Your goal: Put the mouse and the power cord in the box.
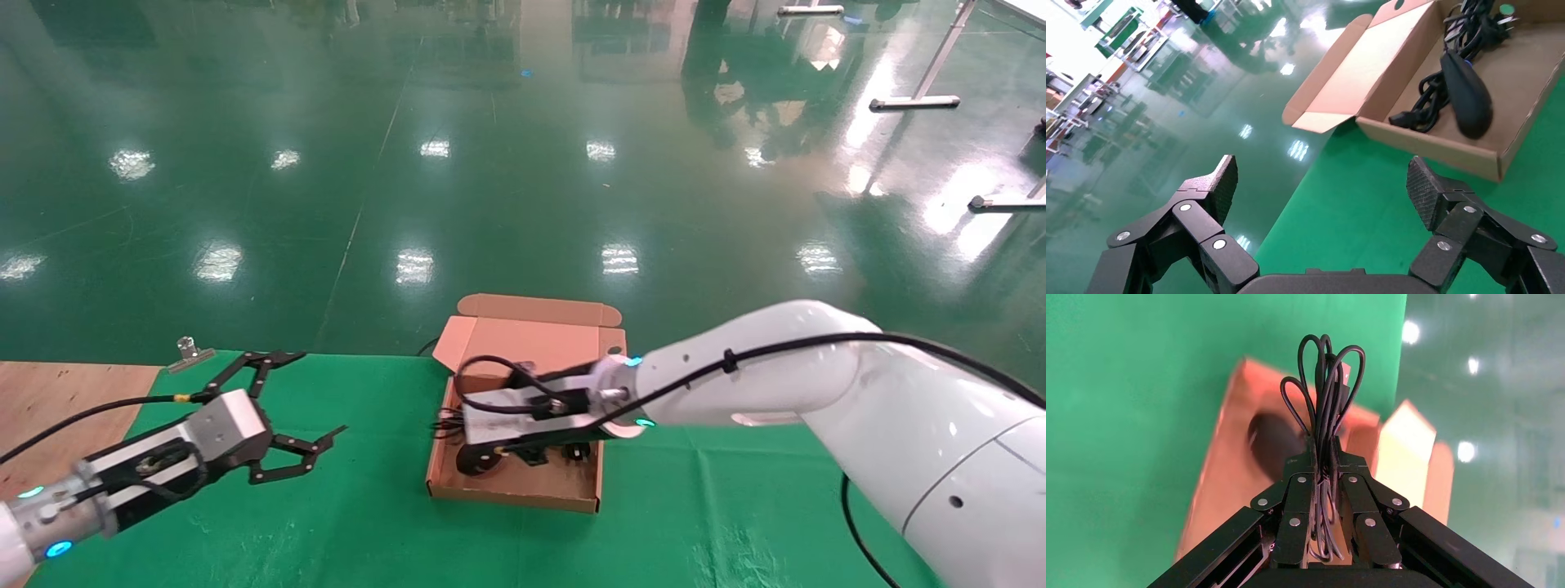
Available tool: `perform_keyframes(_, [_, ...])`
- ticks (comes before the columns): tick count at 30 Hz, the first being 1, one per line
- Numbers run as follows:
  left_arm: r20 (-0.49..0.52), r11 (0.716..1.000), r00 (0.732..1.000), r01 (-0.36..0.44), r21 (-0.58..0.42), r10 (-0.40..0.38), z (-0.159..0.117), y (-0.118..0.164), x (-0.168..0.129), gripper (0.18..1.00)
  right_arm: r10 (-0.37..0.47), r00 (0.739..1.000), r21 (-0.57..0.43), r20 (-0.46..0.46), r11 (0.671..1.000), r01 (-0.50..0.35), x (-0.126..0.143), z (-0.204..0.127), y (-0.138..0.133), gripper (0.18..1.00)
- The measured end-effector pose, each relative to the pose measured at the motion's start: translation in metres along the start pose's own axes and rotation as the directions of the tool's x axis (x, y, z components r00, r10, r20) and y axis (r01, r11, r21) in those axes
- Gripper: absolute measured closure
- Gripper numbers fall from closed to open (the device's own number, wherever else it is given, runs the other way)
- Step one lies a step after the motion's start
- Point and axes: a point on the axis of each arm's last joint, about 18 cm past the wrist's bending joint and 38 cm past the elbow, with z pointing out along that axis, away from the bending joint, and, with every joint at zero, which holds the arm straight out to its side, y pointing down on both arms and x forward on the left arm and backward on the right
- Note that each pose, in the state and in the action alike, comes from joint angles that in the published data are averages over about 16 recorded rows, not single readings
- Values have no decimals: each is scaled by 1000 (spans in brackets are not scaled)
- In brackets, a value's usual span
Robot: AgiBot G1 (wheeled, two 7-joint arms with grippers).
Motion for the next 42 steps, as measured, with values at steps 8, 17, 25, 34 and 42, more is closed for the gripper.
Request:
perform_keyframes(8, [-23,1000,1000,12,20,-11,25,-8,7,184,18,999,-71,-50,997,-22,-9,10,30,964])
perform_keyframes(17, [-42,999,999,10,46,-8,45,-21,9,184,13,997,-91,-78,996,-20,-11,14,37,948])
perform_keyframes(25, [-49,999,999,5,53,-2,50,-25,10,184,14,997,-92,-81,995,-21,-12,14,38,875])
perform_keyframes(34, [-48,999,999,5,50,-3,49,-24,10,184,22,997,-85,-79,996,-29,-12,13,37,724])
perform_keyframes(42, [-49,997,999,26,72,-23,47,-29,8,184,120,991,-20,-65,992,-121,-23,6,39,544])
